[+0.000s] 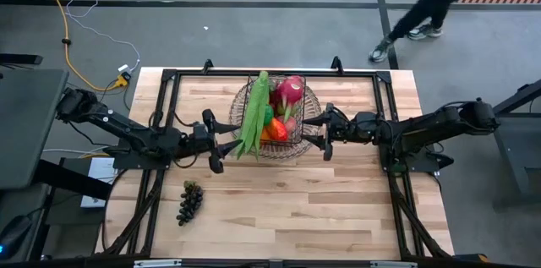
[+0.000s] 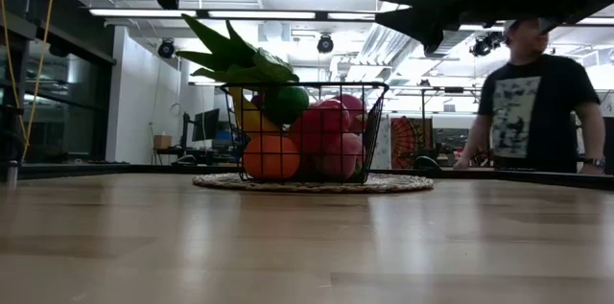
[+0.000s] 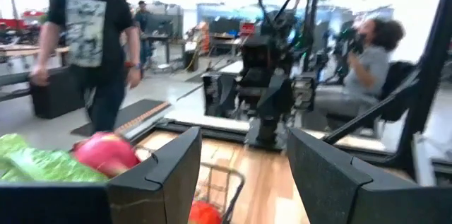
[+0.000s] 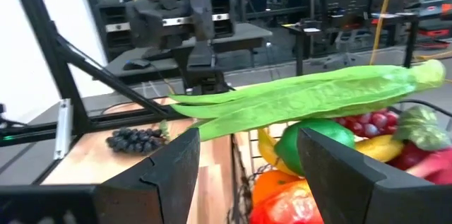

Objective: Build produce basket
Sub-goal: Put the purple grapes into the black wire basket

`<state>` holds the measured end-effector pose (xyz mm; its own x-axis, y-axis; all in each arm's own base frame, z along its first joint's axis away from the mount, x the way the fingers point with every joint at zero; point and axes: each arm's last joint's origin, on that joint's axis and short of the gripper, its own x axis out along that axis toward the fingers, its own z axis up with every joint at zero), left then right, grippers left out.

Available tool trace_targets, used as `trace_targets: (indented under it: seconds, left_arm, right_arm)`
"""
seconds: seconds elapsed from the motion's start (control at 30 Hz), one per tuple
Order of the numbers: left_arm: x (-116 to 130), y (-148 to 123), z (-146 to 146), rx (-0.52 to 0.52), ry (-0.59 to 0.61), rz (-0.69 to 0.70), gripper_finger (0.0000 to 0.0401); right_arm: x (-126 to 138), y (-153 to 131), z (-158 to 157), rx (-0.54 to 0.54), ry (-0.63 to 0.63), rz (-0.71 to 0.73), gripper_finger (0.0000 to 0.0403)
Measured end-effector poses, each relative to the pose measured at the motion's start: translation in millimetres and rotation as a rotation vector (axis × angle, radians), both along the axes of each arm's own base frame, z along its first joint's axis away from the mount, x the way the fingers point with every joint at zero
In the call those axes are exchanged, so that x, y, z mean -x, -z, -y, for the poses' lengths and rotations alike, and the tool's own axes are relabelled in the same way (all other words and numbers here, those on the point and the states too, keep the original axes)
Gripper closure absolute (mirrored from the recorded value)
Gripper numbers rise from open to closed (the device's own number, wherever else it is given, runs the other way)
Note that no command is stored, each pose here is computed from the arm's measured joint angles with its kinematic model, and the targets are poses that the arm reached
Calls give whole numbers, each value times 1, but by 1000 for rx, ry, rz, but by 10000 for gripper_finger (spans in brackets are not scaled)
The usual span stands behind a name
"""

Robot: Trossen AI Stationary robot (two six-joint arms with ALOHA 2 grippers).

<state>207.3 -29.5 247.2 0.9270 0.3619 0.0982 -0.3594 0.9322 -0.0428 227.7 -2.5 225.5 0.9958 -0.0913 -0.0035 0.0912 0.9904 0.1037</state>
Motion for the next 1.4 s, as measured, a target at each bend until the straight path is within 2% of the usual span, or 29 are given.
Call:
trace_targets:
  seconds: [0.2,0.8,1.4]
  left_arm:
    - [3,-3,-3,11,59,20,204]
    - [3,-4,-3,14,49,28,204]
    - [3,-4,-3,14,49,26,204]
  right_arm:
    - [0,0,-1,16,-28,3,174]
    - [12,-13,-1,34,-29,29,174]
    - [13,-12,-1,45,-29,11,174]
